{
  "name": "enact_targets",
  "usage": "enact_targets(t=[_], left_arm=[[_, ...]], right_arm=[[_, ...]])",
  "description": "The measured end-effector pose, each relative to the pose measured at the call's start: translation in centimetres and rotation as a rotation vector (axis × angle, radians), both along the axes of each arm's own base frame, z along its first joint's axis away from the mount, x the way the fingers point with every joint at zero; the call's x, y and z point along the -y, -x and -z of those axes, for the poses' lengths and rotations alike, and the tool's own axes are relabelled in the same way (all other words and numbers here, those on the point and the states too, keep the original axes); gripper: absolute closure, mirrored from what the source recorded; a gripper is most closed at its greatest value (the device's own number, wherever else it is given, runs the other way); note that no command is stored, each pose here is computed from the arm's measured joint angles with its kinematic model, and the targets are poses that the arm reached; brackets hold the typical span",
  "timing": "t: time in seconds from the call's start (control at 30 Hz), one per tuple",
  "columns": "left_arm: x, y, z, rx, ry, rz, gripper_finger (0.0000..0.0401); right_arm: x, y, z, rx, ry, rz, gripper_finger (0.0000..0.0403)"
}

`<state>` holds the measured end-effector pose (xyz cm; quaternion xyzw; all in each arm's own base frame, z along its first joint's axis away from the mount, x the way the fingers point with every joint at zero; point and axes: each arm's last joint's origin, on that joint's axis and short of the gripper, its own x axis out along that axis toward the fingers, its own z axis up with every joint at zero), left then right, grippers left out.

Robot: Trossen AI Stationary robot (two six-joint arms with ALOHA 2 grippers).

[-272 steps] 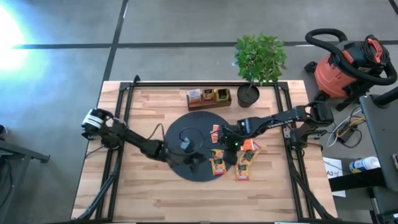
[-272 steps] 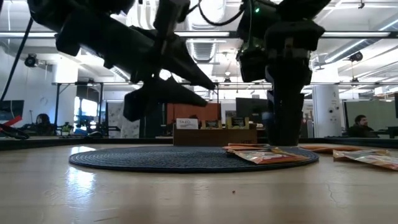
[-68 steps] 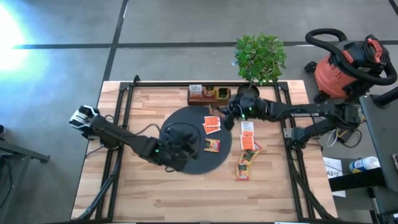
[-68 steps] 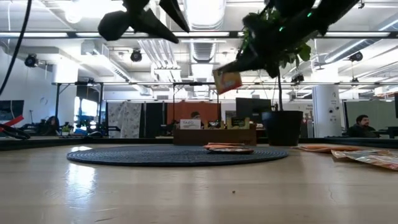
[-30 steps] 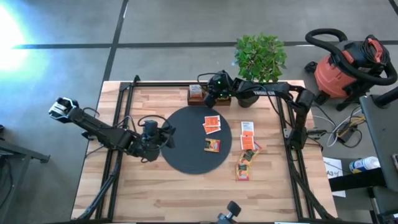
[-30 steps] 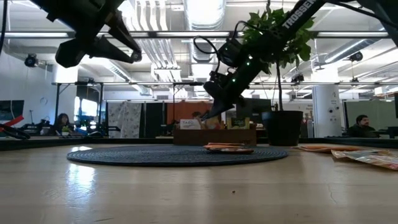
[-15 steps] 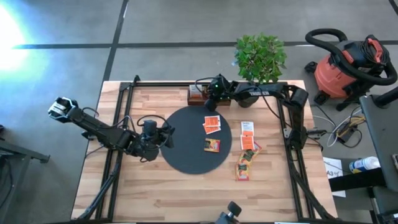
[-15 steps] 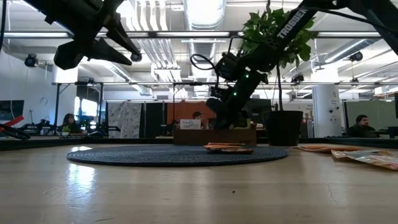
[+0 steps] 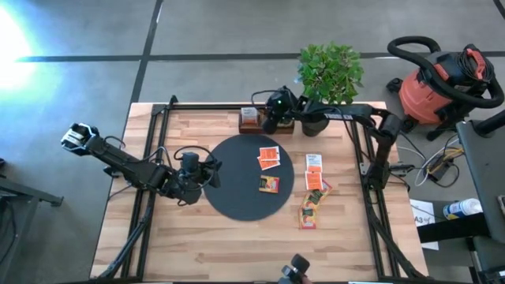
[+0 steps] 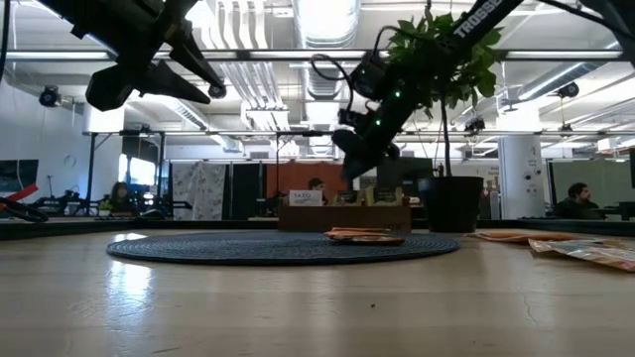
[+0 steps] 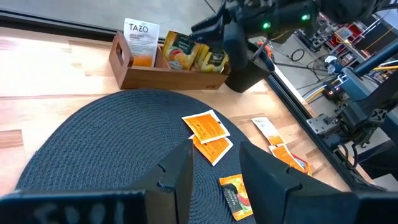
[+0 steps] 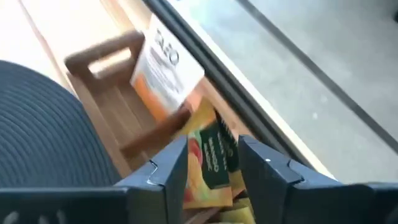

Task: Pick & Place Tea
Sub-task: Put the orange tea bag into the middle section of the brown wooden organizer

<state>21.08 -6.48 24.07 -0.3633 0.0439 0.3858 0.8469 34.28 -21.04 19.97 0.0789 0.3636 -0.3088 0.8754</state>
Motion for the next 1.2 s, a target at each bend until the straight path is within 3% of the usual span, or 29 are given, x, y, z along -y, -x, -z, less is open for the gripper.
enact_targets(t=[0.13, 0.2, 0.33, 0.47, 0.67, 0.77, 0.9, 1.2], left_arm=[[0.0, 0.0, 0.0, 0.001, -0.001, -0.001, 0.0275], [0.0, 0.0, 0.0, -0.004, 0.003, 0.007, 0.0275], [0.2, -0.3, 0.5, -0.071, 0.026, 0.099, 0.0275], [0.5, -1.1, 2.5, -0.129, 0.093, 0.238, 0.0275], [1.0, -3.4, 5.8, 0.073, 0.124, 0.413, 0.0275], [1.2, -4.5, 7.1, 0.131, 0.117, 0.419, 0.0275], [1.6, -6.5, 9.2, 0.079, 0.134, 0.397, 0.0275], [2.9, -12.7, 10.6, -0.076, 0.1, 0.487, 0.0275]], right_arm=[[-0.8, -0.4, -1.5, 0.036, -0.01, -0.023, 0.0262], [-1.9, -0.7, -2.1, 0.057, -0.07, -0.103, 0.0265], [-5.0, -0.9, -2.3, 0.043, -0.299, -0.318, 0.0271], [-8.7, -0.5, -1.3, -0.086, -0.54, -0.427, 0.0279], [-15.1, -0.1, 1.0, -0.275, -0.657, -0.519, 0.0288], [-17.4, 0.4, 2.2, -0.321, -0.676, -0.53, 0.0292], [-19.4, 1.1, 3.9, -0.356, -0.682, -0.456, 0.0297], [-20.0, 2.9, 4.7, -0.291, -0.678, -0.306, 0.0291]])
